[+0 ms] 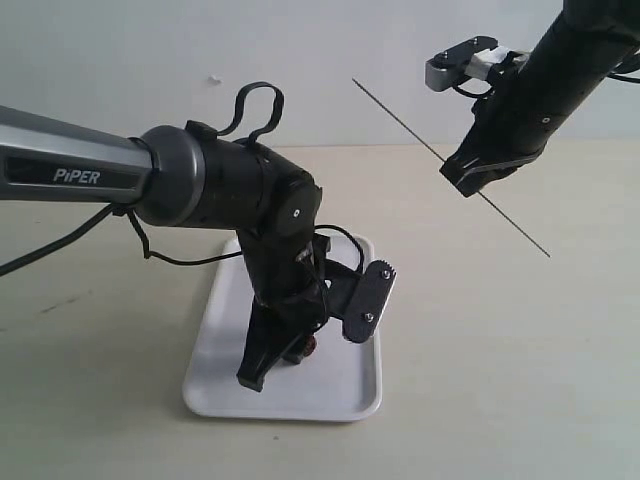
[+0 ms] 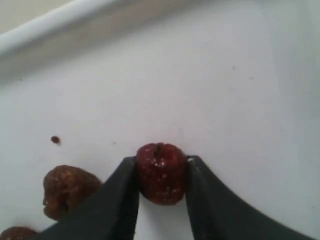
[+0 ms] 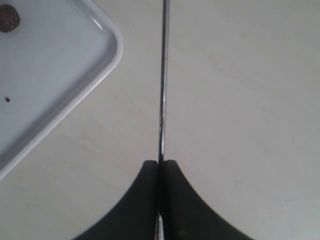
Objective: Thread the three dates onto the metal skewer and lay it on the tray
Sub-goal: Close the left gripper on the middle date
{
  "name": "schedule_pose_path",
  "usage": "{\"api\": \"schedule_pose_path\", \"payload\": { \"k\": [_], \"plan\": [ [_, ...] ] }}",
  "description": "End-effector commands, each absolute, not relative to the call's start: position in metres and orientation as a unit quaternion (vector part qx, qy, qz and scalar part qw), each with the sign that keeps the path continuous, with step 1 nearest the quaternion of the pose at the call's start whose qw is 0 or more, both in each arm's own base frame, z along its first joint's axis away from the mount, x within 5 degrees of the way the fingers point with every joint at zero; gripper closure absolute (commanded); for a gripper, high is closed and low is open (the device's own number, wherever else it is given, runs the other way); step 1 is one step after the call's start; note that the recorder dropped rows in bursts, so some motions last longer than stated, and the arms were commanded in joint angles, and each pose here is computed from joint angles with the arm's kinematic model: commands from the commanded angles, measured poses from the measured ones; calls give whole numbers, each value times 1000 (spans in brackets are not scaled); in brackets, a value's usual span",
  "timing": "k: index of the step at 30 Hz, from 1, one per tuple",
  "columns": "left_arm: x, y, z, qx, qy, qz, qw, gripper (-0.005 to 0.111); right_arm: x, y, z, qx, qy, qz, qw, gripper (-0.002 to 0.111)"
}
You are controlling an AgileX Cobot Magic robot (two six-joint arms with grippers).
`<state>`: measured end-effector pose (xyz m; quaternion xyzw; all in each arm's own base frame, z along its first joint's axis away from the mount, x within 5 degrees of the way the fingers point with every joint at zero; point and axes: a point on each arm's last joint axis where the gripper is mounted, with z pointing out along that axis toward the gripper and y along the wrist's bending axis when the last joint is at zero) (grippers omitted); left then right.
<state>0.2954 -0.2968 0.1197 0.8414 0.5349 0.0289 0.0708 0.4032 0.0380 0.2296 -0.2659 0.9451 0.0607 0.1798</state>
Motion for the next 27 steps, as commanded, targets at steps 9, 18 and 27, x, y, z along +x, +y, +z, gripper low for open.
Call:
{"api": "schedule_pose_path", "payload": {
  "k": [9,18,27],
  "plan": [
    [296,-300,122,842,532,31,83,71,403,37,232,-267,943,61,187,108],
    [296,-300,122,853,514,34,84,71,403,37,232,-267,943,61,187,108],
    [296,-300,122,854,513,34,84,72,403,37,232,-267,943,61,187,108]
  ]
}}
